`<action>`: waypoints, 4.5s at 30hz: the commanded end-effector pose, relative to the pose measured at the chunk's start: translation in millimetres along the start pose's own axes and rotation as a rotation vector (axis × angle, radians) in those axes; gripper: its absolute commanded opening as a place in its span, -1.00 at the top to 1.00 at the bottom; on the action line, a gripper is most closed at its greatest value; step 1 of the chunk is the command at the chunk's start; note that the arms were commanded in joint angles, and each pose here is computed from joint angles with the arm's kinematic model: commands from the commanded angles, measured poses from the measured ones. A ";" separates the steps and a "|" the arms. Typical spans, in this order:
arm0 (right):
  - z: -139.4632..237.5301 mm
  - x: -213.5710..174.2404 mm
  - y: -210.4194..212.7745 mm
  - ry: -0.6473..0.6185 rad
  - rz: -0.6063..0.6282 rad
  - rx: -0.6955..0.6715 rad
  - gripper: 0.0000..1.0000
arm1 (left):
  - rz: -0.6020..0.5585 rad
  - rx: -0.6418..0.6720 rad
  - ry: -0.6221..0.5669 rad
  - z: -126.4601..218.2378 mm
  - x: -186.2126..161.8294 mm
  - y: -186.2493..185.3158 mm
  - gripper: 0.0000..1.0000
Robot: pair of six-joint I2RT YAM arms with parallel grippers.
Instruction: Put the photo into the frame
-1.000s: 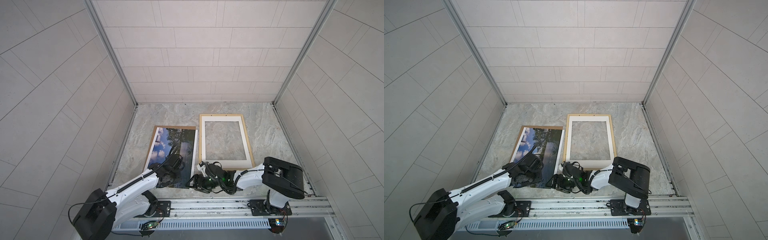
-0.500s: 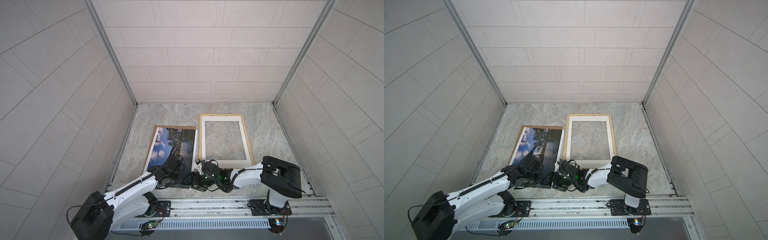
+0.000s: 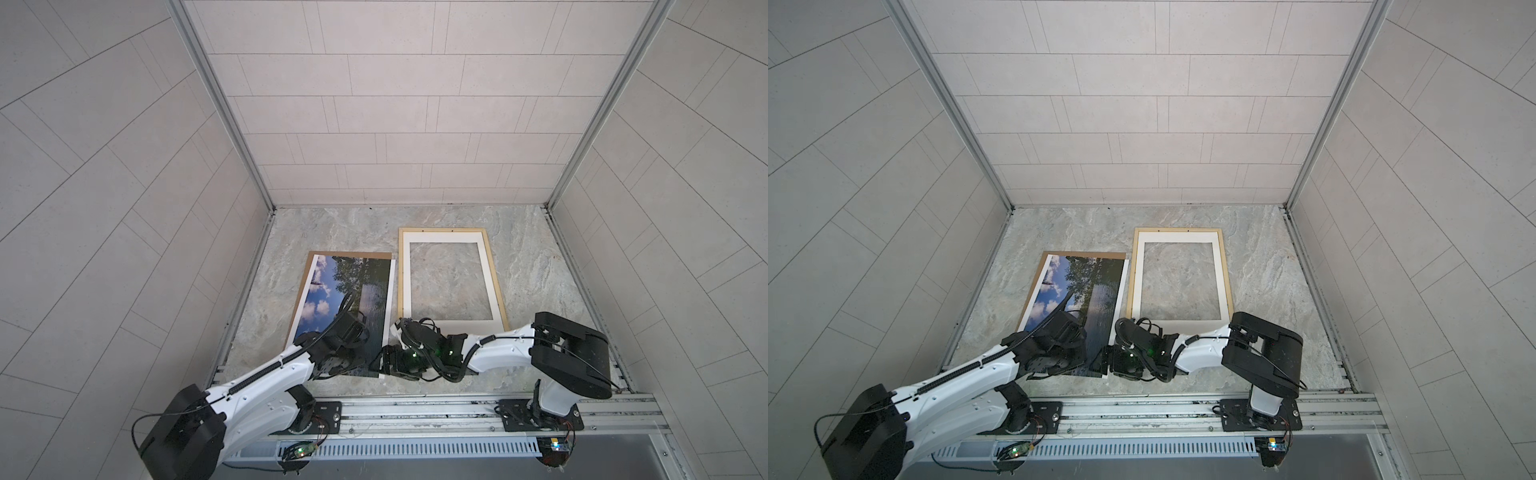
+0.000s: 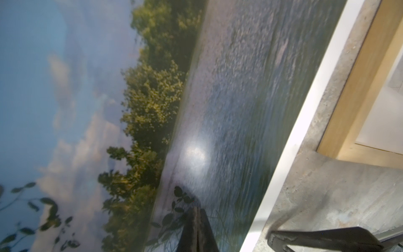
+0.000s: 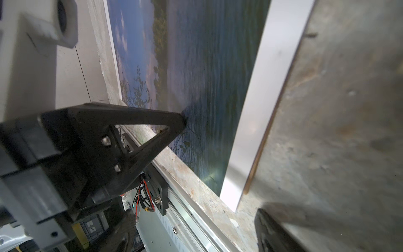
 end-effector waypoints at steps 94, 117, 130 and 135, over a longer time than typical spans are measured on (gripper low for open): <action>26.7 29.6 22.3 -0.147 0.540 -0.403 1.00 | -0.328 0.301 -0.291 76.1 149.0 -164.6 -0.43; 22.1 24.0 35.6 -0.147 0.603 -0.355 1.00 | -0.294 0.343 -0.240 43.1 142.5 -150.1 0.31; 26.0 25.3 45.5 -0.146 0.623 -0.327 0.71 | -0.302 0.348 -0.219 38.8 143.8 -152.3 0.88; 41.5 24.2 68.5 -0.130 0.648 -0.243 -0.23 | -0.276 0.336 -0.220 44.6 146.5 -147.7 0.98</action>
Point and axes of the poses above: each gripper's point midway between its finger pads, its own z axis back along the fingers, its own y axis along the line the jaws close on, x = y × z, the point moved 5 cm from there along z, back along the fingers, and after that the axes turned 15 degrees about z, right-handed, at the moved point
